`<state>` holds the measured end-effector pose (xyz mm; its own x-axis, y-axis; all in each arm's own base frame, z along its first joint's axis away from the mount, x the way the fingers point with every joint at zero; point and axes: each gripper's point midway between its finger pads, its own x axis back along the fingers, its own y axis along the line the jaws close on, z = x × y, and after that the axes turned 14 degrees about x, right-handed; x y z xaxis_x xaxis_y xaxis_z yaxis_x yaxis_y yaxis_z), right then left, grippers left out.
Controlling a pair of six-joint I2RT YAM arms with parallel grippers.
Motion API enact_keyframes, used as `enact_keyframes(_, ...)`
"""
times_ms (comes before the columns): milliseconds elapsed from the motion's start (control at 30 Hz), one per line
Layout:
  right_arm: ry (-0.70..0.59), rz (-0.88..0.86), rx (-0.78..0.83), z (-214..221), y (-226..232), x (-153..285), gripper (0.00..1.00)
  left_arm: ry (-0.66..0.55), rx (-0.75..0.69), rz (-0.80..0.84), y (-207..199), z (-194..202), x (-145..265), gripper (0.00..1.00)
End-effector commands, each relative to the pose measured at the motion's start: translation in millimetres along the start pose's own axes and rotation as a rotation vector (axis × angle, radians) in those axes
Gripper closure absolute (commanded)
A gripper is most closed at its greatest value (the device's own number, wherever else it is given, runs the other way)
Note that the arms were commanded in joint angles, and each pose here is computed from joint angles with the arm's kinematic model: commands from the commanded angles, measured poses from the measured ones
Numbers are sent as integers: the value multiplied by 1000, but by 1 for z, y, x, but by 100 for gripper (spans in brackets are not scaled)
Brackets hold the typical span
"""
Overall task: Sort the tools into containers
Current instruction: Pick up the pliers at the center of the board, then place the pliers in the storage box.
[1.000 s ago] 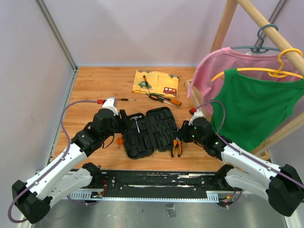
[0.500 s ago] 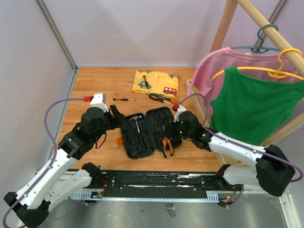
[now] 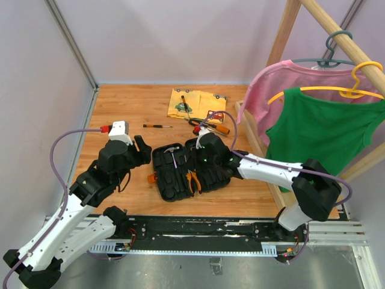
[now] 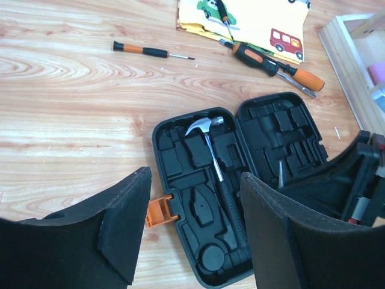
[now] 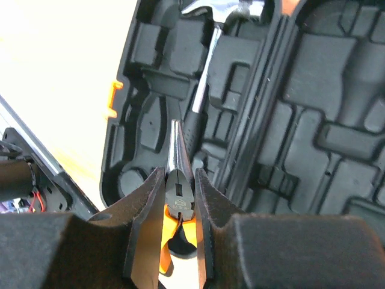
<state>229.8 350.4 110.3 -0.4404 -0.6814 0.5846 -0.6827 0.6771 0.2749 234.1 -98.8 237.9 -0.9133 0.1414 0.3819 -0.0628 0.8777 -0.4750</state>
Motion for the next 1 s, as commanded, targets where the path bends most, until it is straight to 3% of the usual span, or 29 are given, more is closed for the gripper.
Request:
enact_keyframes(0,-41,-26,-33,-30,16,-15,99,-17,-10,-22,5,0,-2,35)
enact_keyframes(400,45,-16,-120,-25,21,-64,99,-17,-9,-21,5,1,-3,34)
enact_keyframes(967,92,4,-150,-28,36,-93,99,-11,-9,-20,4,2,-5,34)
